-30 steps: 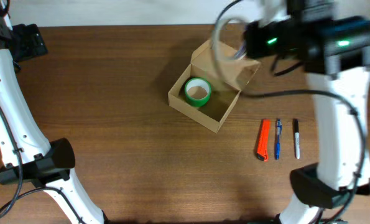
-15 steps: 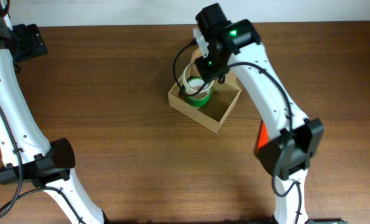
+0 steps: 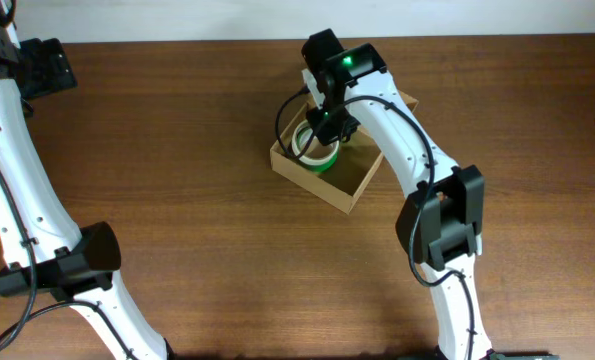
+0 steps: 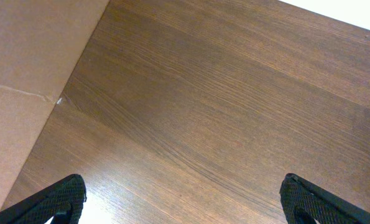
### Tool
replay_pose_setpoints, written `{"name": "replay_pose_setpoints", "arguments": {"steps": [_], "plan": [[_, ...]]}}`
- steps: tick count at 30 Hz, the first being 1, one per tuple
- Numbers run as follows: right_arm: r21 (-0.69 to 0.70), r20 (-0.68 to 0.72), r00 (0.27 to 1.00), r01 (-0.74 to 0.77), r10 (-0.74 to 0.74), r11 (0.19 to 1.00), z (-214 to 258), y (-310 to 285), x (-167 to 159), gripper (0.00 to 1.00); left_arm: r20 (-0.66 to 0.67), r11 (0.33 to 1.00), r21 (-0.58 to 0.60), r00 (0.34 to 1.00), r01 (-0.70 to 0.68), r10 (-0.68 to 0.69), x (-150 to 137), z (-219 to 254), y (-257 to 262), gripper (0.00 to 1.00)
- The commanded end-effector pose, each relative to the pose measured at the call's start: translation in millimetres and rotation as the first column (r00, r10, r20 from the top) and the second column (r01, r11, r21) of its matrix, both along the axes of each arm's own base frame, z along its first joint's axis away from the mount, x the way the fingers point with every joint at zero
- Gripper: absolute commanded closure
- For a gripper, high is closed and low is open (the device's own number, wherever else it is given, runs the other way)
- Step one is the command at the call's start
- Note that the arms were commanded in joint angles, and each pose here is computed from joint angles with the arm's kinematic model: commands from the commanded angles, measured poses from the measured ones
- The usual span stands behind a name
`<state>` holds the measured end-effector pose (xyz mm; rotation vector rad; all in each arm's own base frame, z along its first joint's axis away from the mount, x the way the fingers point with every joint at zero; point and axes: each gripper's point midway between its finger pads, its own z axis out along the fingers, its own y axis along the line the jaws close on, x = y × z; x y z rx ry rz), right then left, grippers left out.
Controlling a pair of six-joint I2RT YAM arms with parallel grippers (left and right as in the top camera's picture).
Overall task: Pack container
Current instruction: 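Carry the white tape over the box and drop it onto the green tape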
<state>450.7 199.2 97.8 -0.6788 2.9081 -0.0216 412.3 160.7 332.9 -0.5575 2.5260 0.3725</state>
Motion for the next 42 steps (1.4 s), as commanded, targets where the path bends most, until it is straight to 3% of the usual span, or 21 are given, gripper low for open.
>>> {"name": "replay_pose_setpoints", "arguments": {"steps": [1,29,31,34,37,42], "plan": [[-0.019,-0.021,1.000,0.006,-0.006,1.000,-19.8,-0.5,3.0,0.96,-0.014,1.000,-0.004,1.000,0.010,-0.010,1.4,-4.6,1.0,0.00],[-0.047,0.059,0.997,0.046,-0.043,0.998,-37.8,-7.0,31.4,0.92,-0.014,1.000,-0.005,1.000,0.010,-0.010,1.4,-4.6,1.0,0.00],[-0.048,0.057,0.997,0.047,-0.044,0.998,-37.9,-7.7,31.1,0.85,-0.014,1.000,-0.004,1.000,0.010,-0.010,1.4,-4.6,1.0,0.00],[-0.051,0.051,0.998,0.047,-0.044,0.998,-38.1,-8.6,29.7,0.52,-0.014,1.000,-0.005,1.000,0.010,-0.010,1.4,-4.6,1.0,0.00],[-0.058,0.037,0.998,0.045,-0.043,0.997,-38.4,-9.6,25.9,0.46,-0.014,1.000,-0.005,1.000,0.010,-0.010,1.4,-4.7,1.0,0.00],[-0.050,0.054,0.998,0.044,-0.041,0.998,-18.1,-10.0,23.2,0.46,-0.014,1.000,-0.005,1.000,0.010,-0.010,1.4,-4.6,1.0,0.00]]}}
